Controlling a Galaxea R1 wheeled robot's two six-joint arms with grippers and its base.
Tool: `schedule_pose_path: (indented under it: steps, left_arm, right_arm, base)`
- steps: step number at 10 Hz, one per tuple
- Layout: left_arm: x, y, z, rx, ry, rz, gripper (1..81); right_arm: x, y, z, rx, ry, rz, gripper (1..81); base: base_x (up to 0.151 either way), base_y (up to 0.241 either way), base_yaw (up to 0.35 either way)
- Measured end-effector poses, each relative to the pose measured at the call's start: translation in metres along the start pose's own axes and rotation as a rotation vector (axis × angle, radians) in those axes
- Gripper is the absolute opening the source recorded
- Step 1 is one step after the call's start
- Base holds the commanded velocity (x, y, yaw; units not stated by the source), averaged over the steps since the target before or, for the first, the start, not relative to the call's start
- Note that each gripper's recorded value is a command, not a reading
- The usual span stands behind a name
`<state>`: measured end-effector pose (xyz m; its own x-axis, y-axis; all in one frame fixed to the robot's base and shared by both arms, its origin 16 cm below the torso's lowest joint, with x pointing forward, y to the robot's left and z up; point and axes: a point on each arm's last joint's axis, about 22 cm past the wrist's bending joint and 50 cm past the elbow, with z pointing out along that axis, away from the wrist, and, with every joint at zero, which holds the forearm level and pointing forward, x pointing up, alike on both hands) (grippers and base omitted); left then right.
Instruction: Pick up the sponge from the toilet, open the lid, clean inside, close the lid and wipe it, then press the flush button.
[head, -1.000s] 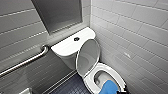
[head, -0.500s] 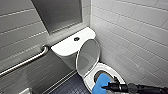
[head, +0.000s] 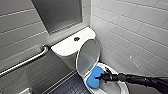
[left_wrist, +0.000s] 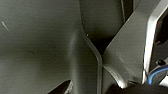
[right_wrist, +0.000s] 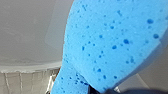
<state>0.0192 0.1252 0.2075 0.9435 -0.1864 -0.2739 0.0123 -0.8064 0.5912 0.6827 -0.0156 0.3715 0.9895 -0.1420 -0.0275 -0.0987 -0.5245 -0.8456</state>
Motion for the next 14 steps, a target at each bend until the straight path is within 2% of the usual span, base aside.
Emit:
schedule_pose_path:
  steps: [2,6,7,10,14]
  left_arm:
    - [0.000,-0.002,0.000,0.004,0.000,-0.001,81.1]
    - [-0.001,-0.006,-0.001,0.010,-0.002,-0.002,81.1]
    - [-0.001,-0.005,-0.001,0.009,-0.002,-0.001,81.1]
    - [-0.001,-0.005,-0.001,0.009,-0.002,-0.001,81.1]
    - [-0.001,-0.005,-0.001,0.008,-0.002,-0.001,81.1]
  right_arm:
    - [0.015,0.024,0.003,-0.053,0.025,0.047,1.0]
    - [0.043,0.050,0.019,-0.119,0.085,0.124,1.0]
    - [0.047,0.051,0.024,-0.125,0.093,0.134,1.0]
    - [0.035,0.030,0.058,-0.104,0.070,0.126,1.0]
    - [0.024,0.043,0.063,-0.103,0.096,0.139,1.0]
  base:
    - [0.000,0.000,0.000]
    - [0.000,0.000,0.000]
    - [0.000,0.000,0.000]
    - [0.000,0.000,0.000]
    - [0.000,0.000,0.000]
